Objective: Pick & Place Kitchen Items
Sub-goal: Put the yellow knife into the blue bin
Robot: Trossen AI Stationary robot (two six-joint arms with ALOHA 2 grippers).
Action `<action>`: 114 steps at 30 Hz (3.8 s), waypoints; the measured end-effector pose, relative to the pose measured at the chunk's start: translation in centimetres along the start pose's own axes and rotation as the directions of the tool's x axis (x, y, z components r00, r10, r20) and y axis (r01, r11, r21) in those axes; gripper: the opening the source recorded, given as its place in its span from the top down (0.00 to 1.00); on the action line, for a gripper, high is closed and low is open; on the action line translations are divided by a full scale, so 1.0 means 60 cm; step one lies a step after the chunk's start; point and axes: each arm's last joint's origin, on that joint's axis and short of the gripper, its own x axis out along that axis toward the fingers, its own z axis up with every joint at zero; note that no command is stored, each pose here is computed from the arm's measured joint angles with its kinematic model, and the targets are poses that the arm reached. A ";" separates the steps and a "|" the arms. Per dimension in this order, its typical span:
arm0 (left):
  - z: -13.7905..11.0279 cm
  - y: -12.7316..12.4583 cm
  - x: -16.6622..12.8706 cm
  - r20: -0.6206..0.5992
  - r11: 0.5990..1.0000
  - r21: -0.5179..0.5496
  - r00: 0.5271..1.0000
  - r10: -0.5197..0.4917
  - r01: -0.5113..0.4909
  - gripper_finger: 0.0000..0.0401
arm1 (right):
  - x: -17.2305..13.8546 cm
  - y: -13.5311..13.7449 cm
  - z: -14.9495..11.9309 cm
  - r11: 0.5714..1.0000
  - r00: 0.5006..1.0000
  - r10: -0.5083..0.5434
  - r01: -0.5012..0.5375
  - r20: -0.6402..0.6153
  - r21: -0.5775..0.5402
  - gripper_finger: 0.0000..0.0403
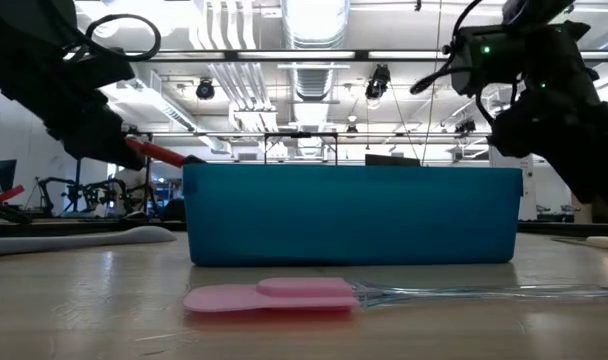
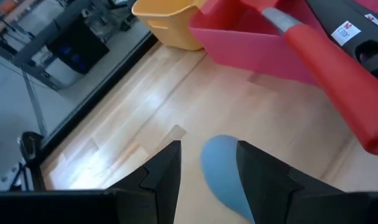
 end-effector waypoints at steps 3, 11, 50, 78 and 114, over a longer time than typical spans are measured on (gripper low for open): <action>0.001 0.000 0.000 0.014 1.000 0.027 1.000 0.009 -0.009 0.60 | 0.012 0.001 0.001 0.999 1.000 -0.026 0.026 -0.010 0.027 0.45; -0.001 0.001 0.001 0.027 0.999 0.050 0.999 0.020 -0.021 0.60 | 0.042 0.016 0.014 0.996 0.996 -0.078 0.080 -0.033 0.040 0.36; -0.012 0.004 0.006 0.020 0.999 0.043 0.999 0.026 -0.027 0.60 | 0.060 0.029 0.035 0.987 0.986 -0.101 0.117 0.136 -0.108 0.87; -0.010 0.001 0.006 0.013 1.000 0.023 1.000 0.007 -0.007 0.60 | -0.078 0.080 0.032 0.715 0.577 0.559 0.027 0.595 -0.698 0.87; -0.005 -0.015 0.006 -0.017 0.989 -0.124 0.996 -0.088 0.086 0.60 | 0.019 0.332 0.029 -0.003 0.905 -0.013 0.426 0.426 -0.905 0.88</action>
